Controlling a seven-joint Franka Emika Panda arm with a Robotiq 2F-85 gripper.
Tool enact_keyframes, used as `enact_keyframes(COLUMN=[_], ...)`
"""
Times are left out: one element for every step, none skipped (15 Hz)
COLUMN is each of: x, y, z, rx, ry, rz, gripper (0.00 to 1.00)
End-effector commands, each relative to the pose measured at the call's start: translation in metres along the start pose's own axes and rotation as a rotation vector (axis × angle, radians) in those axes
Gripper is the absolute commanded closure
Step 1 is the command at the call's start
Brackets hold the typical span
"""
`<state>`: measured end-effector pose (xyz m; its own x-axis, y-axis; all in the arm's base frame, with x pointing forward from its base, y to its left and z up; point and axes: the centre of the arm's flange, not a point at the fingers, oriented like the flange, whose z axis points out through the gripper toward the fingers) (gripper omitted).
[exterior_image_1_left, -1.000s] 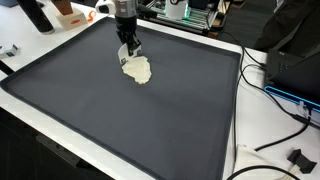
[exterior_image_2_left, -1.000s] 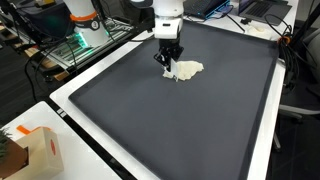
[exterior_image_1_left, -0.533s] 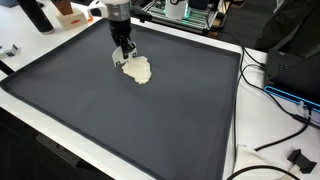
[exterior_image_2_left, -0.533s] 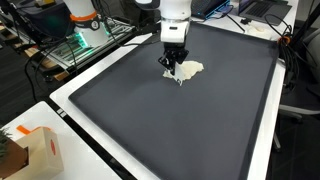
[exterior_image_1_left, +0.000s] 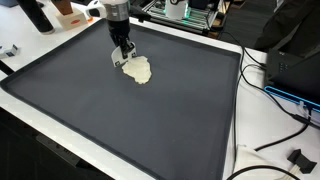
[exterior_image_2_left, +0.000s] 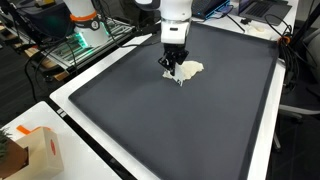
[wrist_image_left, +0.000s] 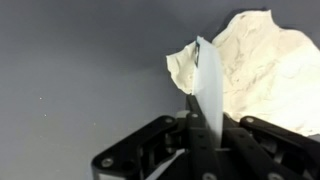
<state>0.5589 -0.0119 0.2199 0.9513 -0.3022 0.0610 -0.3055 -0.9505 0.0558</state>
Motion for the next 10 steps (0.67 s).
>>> enact_keyframes(x=[-0.033, -0.035, -0.036, -0.039, -0.041, -0.045, -0.048, -0.052, -0.056, -0.059], y=[0.014, 0.015, 0.015, 0.015, 0.014, 0.013, 0.012, 0.012, 0.013, 0.015], z=[0.054, 0.055, 0.056, 0.056, 0.055, 0.055, 0.056, 0.056, 0.057, 0.058], rx=[-0.013, -0.008, -0.004, 0.002, 0.011, 0.02, 0.029, 0.039, 0.041, 0.042], ry=[-0.099, -0.102, -0.101, -0.099, -0.098, -0.101, -0.105, -0.108, -0.111, -0.112], rz=[0.008, 0.01, 0.014, 0.012, 0.009, 0.004, -0.005, -0.008, -0.004, -0.001], gripper=[0.99, 0.99, 0.99, 0.99, 0.99, 0.99, 0.99, 0.99, 0.99, 0.99])
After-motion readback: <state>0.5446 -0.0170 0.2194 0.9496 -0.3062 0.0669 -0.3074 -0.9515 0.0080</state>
